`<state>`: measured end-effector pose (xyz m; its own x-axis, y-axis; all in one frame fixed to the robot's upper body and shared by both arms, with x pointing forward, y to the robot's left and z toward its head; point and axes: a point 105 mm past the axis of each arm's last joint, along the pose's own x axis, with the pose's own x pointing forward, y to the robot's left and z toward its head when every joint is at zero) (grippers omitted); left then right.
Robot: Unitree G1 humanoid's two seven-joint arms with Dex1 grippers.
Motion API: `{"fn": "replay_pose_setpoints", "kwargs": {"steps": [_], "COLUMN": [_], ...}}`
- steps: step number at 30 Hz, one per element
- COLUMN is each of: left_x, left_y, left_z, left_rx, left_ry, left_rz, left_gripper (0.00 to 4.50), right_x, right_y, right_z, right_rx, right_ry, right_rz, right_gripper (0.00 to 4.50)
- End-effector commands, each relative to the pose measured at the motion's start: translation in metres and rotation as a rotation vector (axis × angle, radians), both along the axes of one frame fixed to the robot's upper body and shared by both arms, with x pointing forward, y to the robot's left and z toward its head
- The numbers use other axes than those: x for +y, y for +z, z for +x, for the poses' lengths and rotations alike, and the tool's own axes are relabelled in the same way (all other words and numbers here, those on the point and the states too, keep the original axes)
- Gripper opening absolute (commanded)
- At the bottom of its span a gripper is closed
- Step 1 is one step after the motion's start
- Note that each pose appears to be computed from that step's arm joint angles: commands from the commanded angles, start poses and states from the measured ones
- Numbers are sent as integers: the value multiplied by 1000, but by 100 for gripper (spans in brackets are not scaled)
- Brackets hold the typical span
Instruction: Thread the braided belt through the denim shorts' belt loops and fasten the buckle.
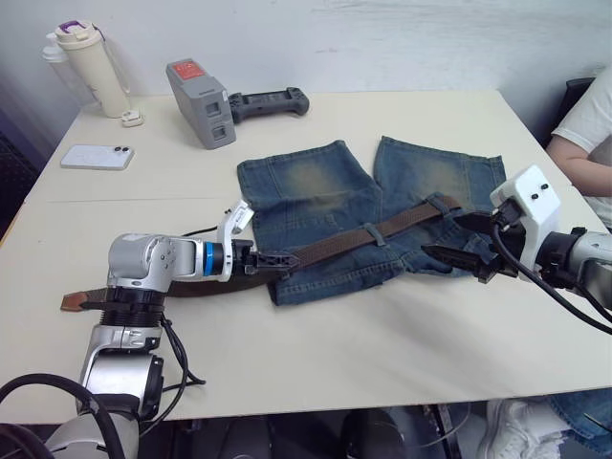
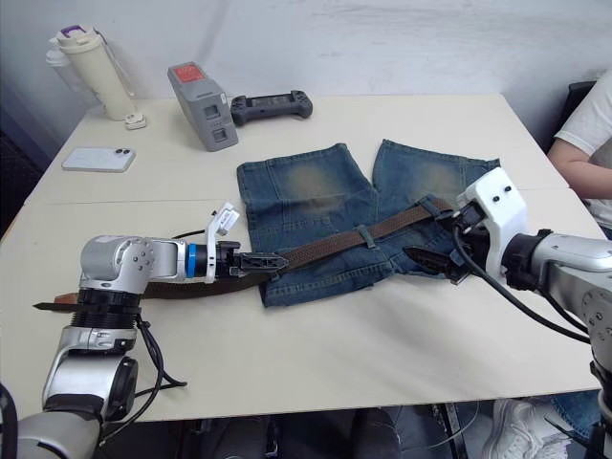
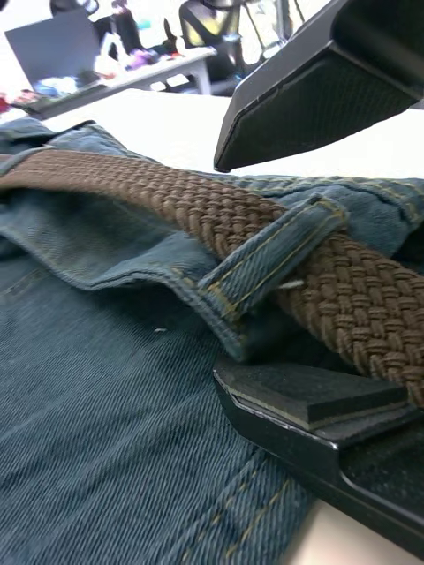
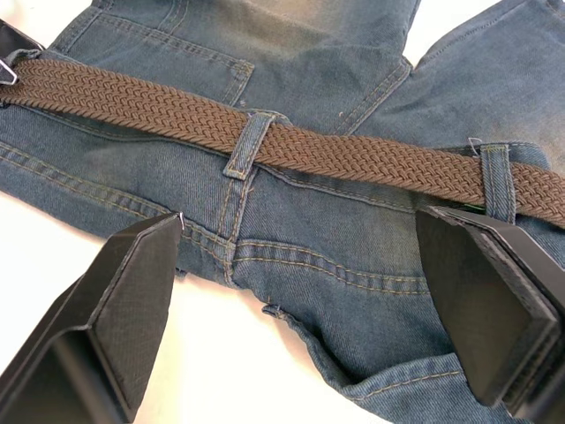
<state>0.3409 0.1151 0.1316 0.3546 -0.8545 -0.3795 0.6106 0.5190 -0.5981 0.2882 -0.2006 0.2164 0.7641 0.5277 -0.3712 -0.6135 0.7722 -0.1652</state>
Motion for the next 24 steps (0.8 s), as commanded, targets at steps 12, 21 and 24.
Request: {"fn": "replay_pose_setpoints", "kwargs": {"steps": [12,21,24], "left_x": [-7,-8,1], "left_y": [2,28,27], "left_z": [3,-2,-3], "left_rx": [32,-124,-138], "left_ry": [61,-25,-29], "left_rz": [-59,-81,-31], "left_gripper": [246,13,13], "right_x": [4,-24,-40], "right_y": [10,38,41], "right_z": [0,34,50], "right_rx": [-62,-202,-214], "right_ry": [18,-110,-173], "right_rz": [-21,-13,-30], "right_gripper": [450,450,450]}}
